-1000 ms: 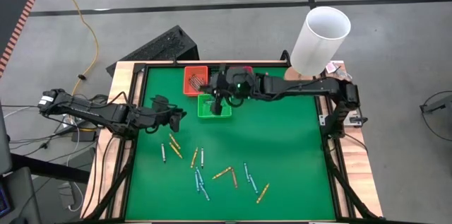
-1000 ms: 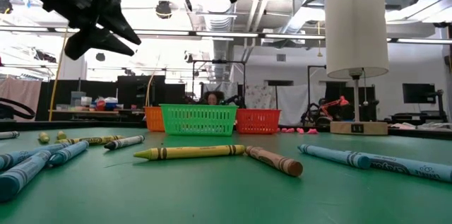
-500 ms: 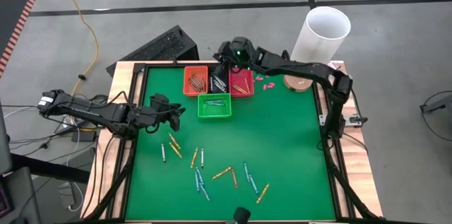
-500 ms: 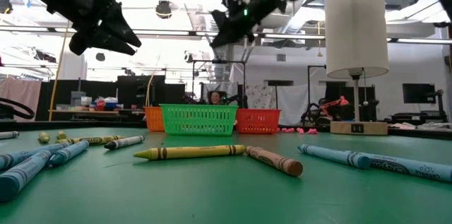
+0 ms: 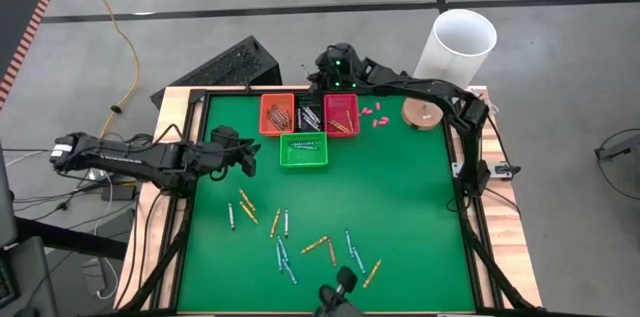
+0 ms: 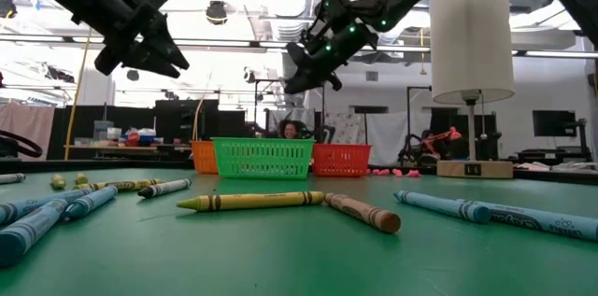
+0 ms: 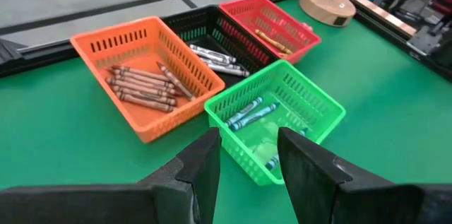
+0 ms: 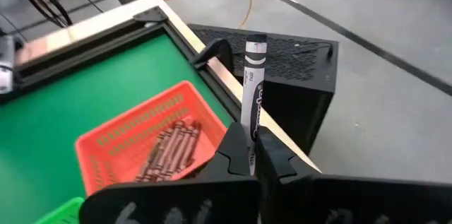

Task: Sort crayons
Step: Put a black crayon in the black basket

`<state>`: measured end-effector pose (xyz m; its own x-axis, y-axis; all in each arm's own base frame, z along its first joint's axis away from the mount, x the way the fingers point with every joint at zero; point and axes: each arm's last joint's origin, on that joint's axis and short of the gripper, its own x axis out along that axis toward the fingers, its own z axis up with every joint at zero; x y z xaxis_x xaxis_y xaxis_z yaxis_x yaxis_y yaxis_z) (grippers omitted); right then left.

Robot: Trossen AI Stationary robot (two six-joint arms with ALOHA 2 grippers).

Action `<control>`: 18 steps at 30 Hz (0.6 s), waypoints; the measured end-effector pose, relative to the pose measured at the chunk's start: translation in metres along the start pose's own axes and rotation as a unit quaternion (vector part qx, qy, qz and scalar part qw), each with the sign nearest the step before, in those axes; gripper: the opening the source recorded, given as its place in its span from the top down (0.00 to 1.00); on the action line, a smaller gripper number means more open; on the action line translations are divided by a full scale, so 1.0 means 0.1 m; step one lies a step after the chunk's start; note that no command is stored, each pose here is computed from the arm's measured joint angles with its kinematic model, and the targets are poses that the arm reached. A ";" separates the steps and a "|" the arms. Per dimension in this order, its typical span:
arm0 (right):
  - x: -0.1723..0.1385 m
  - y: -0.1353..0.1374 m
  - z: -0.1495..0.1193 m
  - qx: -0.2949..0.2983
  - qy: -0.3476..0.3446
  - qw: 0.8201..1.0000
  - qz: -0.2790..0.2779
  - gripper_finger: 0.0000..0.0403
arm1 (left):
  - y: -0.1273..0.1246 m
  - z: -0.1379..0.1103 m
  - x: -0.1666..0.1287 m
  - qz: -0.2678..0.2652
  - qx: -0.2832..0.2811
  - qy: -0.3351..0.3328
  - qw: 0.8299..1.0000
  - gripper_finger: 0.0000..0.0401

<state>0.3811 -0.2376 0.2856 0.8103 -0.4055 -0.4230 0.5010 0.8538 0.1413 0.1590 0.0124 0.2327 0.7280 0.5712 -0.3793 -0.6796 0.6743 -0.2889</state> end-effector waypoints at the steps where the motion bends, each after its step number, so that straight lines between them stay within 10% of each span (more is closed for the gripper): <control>1: 0.00 -0.01 0.00 0.005 0.000 1.000 0.004 0.99 | 0.00 0.00 0.00 0.000 -0.001 0.001 1.000 0.67; 18: 0.15 0.00 -0.19 0.038 0.049 0.998 0.018 0.99 | 0.02 0.01 0.02 -0.001 0.004 0.003 1.000 0.67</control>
<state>0.3877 -0.2374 0.2626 0.7966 -0.3386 -0.5007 0.4969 0.8385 0.2234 0.1592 0.0152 0.2328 0.7287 0.5673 -0.3835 -0.6775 0.6790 -0.2828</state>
